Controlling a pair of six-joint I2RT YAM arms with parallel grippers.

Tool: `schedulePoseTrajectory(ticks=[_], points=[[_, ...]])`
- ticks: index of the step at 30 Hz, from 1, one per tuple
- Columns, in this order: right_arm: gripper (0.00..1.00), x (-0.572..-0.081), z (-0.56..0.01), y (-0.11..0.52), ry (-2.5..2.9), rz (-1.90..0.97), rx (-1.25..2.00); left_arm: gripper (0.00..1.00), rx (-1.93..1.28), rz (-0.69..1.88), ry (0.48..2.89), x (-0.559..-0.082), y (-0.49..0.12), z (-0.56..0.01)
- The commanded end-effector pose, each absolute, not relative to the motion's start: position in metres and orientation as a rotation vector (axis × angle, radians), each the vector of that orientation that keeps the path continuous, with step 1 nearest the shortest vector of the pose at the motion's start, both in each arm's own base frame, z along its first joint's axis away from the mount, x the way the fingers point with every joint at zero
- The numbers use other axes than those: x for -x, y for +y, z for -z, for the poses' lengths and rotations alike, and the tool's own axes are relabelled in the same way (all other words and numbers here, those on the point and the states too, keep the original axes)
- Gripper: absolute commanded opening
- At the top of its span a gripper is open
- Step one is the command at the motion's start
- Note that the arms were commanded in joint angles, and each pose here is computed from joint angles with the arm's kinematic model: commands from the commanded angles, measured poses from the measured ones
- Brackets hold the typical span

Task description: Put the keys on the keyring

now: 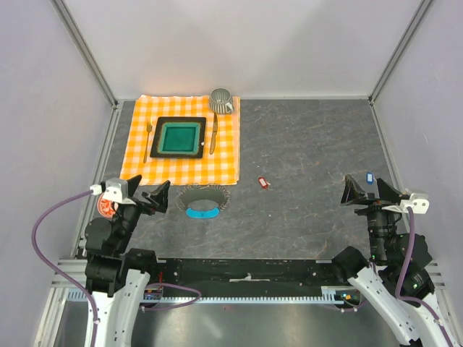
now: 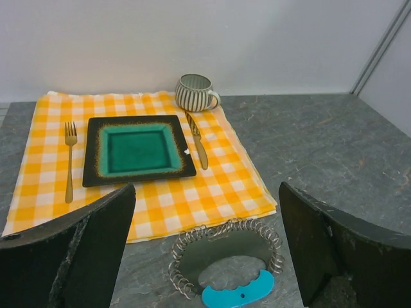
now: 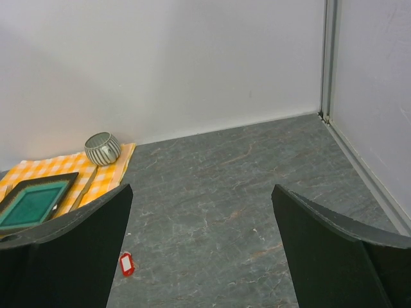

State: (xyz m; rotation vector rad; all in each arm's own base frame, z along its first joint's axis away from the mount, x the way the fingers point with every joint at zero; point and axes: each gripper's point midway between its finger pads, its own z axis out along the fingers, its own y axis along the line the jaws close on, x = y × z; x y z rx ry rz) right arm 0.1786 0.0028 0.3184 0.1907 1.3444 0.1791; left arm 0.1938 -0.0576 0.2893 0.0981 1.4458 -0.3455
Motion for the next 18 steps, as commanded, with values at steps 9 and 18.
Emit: schedulePoseTrajectory(ticks=[9,18], points=[[0.98,-0.172,-0.328,0.004,1.332,-0.24,-0.211,1.0,-0.129,0.589,1.665,-0.218,-0.096,-0.27],[0.98,-0.171,-0.329,0.01,1.333,-0.271,-0.19,1.0,-0.081,0.842,1.951,-0.245,-0.139,-0.217]])
